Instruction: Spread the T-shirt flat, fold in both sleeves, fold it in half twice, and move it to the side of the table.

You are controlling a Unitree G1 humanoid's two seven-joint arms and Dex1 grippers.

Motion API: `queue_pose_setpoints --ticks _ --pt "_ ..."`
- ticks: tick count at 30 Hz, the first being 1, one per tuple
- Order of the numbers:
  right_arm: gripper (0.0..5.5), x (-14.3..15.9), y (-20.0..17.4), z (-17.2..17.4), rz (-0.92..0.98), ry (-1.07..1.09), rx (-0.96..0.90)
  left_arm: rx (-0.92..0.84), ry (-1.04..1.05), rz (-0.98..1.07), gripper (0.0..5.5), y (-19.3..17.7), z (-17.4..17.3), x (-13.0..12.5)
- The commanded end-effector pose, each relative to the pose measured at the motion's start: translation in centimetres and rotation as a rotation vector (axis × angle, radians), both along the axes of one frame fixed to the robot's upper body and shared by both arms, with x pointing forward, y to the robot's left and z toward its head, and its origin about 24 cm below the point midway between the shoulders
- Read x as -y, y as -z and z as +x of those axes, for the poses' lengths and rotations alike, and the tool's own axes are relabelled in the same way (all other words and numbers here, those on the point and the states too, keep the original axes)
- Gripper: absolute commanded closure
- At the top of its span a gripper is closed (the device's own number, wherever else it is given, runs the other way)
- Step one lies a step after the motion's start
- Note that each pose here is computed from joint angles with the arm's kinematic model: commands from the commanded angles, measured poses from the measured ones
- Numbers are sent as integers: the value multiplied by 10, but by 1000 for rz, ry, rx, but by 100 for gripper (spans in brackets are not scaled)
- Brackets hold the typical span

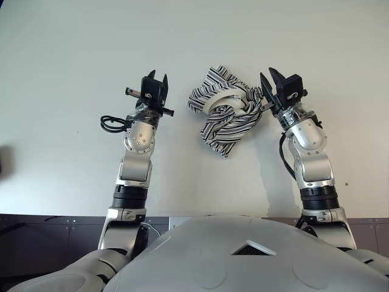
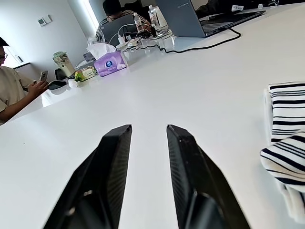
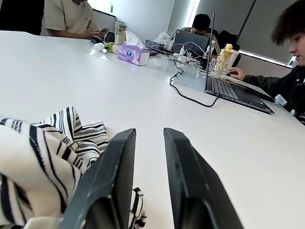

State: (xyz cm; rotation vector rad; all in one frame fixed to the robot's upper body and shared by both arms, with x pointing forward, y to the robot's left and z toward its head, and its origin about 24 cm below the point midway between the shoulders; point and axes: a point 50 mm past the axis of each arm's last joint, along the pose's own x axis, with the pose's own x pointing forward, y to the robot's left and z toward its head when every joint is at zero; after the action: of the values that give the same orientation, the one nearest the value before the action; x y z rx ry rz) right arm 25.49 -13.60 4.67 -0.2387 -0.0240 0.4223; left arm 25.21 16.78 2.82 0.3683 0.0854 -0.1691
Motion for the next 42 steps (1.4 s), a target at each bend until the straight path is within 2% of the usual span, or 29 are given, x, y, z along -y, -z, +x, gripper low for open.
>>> queue_pose_setpoints --ticks 1,6,10,14,17,19,22,25,29,34,38,42 --pt "445 -3 -3 -1 -2 -34 8 -9 39 42 415 3 -1 1" --pt "445 -12 -5 -11 60 -146 -18 -9 40 59 415 4 -1 -1" --pt "445 -19 -13 -39 123 -433 -110 -2 59 82 415 2 2 -2" --pt "445 -27 -6 -50 -22 -609 -187 12 141 112 415 -5 16 4" --pt "445 -37 8 -50 -170 -639 -233 42 322 189 415 -12 32 24" --pt "445 -46 19 -51 -236 -681 -275 41 500 316 415 -7 37 34" --pt "445 -47 33 -63 -334 -784 -349 -2 719 440 415 3 33 35" --pt "445 -28 36 -72 -404 -859 -411 -26 862 505 415 7 26 26" --pt "445 8 31 -74 -513 -928 -475 -81 946 557 415 14 19 10" --pt "445 59 17 -56 -649 -887 -502 -136 1026 666 415 18 1 -18" --pt "445 81 4 -39 -716 -849 -468 -105 1058 700 415 8 -15 -31" --pt "445 101 5 -31 -851 -814 -449 -156 1098 746 415 10 -29 -43"
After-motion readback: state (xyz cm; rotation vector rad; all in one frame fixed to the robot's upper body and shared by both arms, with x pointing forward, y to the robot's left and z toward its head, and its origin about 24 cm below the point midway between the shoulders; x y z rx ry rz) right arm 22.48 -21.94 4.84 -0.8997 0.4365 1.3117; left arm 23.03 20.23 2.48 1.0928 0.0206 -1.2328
